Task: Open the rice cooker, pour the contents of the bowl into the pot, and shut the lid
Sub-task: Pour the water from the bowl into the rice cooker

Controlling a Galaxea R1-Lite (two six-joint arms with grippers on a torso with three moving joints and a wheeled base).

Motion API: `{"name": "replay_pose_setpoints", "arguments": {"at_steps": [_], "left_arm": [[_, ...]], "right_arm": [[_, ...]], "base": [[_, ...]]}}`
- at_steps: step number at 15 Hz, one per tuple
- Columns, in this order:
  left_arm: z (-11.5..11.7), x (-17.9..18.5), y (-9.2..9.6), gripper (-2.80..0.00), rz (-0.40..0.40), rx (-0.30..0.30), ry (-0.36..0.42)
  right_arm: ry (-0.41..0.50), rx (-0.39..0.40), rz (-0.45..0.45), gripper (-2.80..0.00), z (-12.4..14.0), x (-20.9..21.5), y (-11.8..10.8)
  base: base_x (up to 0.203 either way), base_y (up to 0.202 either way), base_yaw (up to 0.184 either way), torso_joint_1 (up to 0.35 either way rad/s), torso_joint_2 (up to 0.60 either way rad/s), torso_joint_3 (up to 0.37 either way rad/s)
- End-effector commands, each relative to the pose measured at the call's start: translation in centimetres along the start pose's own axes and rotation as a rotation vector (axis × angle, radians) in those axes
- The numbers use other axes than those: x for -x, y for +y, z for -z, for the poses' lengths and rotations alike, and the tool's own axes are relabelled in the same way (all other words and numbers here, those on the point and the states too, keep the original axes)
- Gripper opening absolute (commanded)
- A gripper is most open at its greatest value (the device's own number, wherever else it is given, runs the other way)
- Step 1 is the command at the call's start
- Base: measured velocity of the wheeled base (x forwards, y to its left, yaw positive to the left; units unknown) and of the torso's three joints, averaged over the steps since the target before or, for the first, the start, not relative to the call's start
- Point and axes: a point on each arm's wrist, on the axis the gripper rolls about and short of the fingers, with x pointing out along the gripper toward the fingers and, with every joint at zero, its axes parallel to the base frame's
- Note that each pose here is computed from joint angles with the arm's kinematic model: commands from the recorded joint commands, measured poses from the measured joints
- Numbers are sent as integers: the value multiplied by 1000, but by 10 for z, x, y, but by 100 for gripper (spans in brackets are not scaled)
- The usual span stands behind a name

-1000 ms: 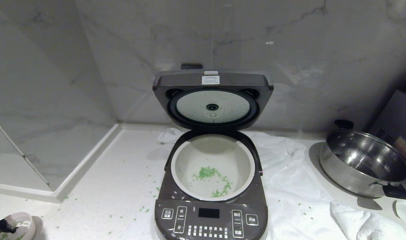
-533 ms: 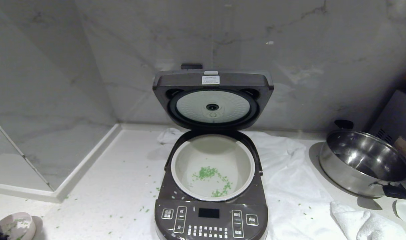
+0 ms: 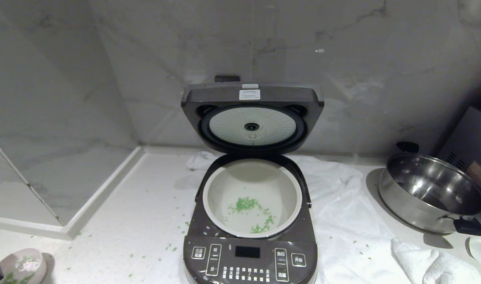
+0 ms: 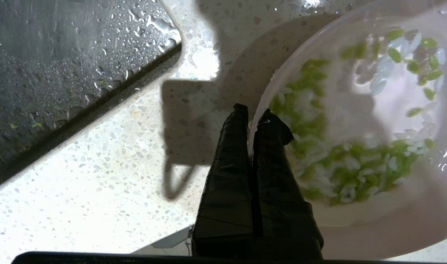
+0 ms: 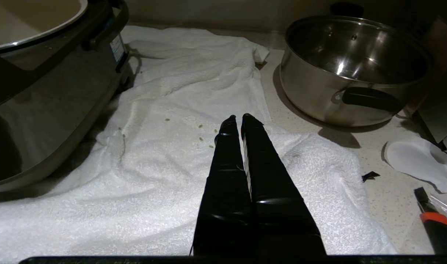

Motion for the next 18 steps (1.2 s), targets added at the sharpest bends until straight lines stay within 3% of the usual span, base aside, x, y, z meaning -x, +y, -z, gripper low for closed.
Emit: {"name": "replay_pose_setpoints", "arguments": {"at_steps": [1, 9, 18], "left_arm": [[2, 1, 0, -280, 1, 0, 3], [14, 25, -24, -280, 104, -73, -17], [43, 46, -77, -280, 183, -247, 28]], "right_arm": [[2, 1, 0, -280, 0, 0, 0], [2, 1, -1, -280, 0, 0, 0], [2, -1, -2, -280, 0, 0, 0]], "base": [[0, 0, 0, 0, 0, 0], [0, 0, 0, 0, 0, 0], [0, 0, 0, 0, 0, 0]]}}
